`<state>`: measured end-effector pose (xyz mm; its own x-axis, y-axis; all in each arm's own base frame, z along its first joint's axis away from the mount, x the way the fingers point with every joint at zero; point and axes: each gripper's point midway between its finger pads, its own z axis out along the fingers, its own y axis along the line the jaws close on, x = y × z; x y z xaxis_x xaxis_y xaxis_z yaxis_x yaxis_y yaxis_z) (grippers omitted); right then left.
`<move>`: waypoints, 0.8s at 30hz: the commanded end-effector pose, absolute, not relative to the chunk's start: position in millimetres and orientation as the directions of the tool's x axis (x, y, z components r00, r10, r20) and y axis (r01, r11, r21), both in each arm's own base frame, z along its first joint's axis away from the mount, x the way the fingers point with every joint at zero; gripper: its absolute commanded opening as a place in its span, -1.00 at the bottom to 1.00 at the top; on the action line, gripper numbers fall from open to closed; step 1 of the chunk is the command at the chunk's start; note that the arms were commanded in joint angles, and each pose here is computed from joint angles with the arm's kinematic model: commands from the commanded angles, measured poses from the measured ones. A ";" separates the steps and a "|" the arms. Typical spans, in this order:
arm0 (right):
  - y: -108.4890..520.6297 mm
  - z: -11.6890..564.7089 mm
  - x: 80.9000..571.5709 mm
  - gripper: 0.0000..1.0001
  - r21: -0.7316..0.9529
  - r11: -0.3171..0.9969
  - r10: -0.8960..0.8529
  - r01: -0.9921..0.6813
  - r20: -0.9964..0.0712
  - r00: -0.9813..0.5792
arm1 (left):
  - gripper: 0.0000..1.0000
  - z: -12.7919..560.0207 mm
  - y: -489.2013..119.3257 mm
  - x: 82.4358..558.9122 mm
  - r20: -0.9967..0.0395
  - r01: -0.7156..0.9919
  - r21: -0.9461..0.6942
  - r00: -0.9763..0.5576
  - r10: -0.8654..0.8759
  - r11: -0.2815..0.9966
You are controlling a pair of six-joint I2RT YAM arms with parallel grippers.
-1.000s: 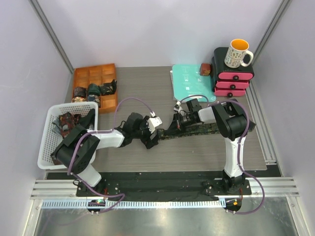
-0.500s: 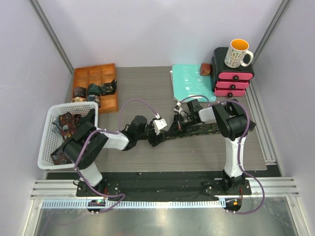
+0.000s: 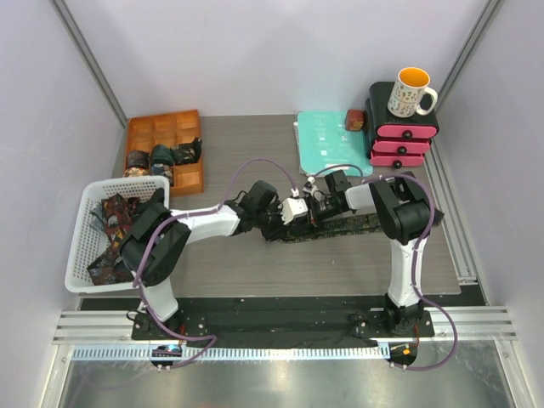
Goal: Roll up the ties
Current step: Roll the tie at the center of the board.
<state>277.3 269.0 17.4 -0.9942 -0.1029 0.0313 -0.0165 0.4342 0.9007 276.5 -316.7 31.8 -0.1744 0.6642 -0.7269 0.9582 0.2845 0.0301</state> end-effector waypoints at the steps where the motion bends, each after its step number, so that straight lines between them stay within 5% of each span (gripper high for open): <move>1: 240.4 0.2 283.3 -0.40 0.806 0.589 0.007 0.048 0.054 -0.999 | -0.44 19.2 -307.3 263.9 -0.613 0.975 0.004 -0.174 0.771 0.224; 9: 222.6 41.0 292.6 -0.04 0.836 0.548 0.019 0.014 0.004 -1.000 | -0.42 3.5 -311.3 268.5 -0.484 0.979 0.014 -0.172 0.858 0.204; 24: 241.4 33.4 298.6 0.02 0.866 0.500 0.069 0.020 -0.017 -0.997 | -0.28 -7.9 -314.1 276.4 -0.423 0.986 0.049 -0.124 0.897 0.160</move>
<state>291.2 231.0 33.1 -0.9982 0.0497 0.0350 0.0554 0.5067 0.8603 285.6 -336.2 24.7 -0.1134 0.8297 -0.5466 0.9814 0.1792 0.0684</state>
